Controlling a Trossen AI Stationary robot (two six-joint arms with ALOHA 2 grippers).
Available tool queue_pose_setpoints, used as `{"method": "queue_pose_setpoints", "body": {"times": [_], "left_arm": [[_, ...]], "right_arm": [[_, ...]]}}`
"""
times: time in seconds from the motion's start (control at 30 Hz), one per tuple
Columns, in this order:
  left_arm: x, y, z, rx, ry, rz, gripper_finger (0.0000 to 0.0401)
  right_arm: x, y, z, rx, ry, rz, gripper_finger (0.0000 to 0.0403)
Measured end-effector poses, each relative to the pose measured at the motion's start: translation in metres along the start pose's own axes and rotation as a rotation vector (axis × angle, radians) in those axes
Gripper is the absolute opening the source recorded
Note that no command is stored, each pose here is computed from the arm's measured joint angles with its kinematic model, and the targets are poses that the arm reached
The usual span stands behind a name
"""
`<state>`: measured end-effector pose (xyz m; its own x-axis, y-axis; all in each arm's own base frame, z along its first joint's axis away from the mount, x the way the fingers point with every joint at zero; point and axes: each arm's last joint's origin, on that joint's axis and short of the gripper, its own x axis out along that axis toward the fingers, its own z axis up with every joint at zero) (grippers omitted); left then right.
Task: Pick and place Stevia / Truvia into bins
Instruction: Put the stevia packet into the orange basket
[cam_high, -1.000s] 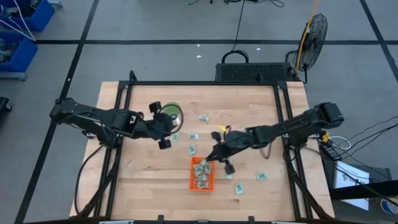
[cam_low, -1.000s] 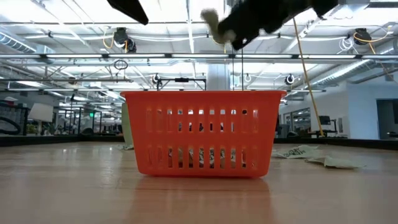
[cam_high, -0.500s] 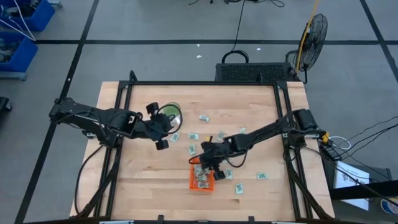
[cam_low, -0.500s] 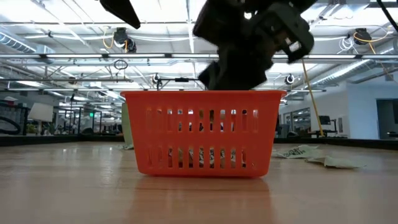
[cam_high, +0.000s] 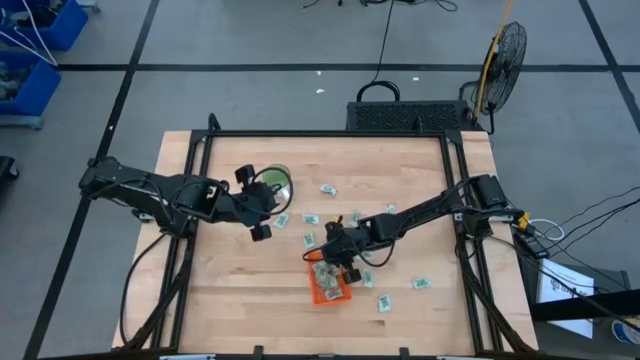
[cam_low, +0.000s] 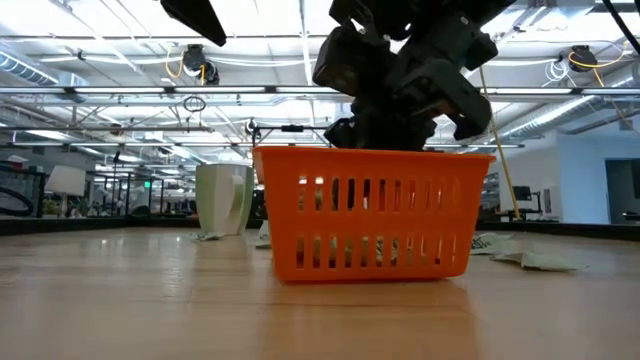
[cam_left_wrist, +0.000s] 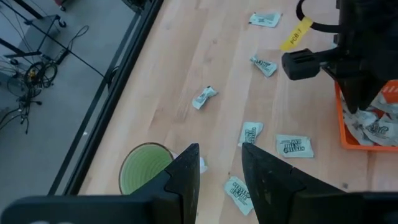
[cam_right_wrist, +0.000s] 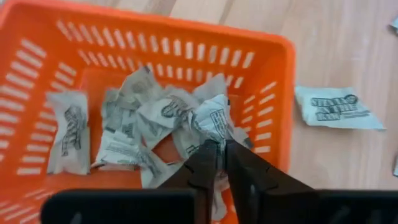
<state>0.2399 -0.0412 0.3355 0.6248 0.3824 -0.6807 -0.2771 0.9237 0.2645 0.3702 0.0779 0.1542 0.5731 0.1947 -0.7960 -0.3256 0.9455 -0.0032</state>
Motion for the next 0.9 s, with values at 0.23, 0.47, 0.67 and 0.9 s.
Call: {"method": "queue_pose_setpoints", "body": {"times": [0.23,0.47,0.67,0.9], "left_arm": [[0.0,0.0,0.0,-0.016,0.0,0.0,0.0127],[0.0,0.0,0.0,-0.017,0.002,0.0,0.0127],[0.0,0.0,0.0,-0.023,0.002,-0.002,0.0127],[0.0,0.0,0.0,-0.024,0.001,-0.009,0.0127]], "right_arm": [[-0.005,0.001,0.006,-0.036,-0.05,-0.003,0.0085],[-0.047,0.003,0.017,-0.066,-0.094,-0.01,0.0094],[-0.093,0.007,0.009,0.108,-0.061,-0.003,0.009],[-0.1,0.014,-0.049,0.264,-0.006,-0.001,0.0107]]}}
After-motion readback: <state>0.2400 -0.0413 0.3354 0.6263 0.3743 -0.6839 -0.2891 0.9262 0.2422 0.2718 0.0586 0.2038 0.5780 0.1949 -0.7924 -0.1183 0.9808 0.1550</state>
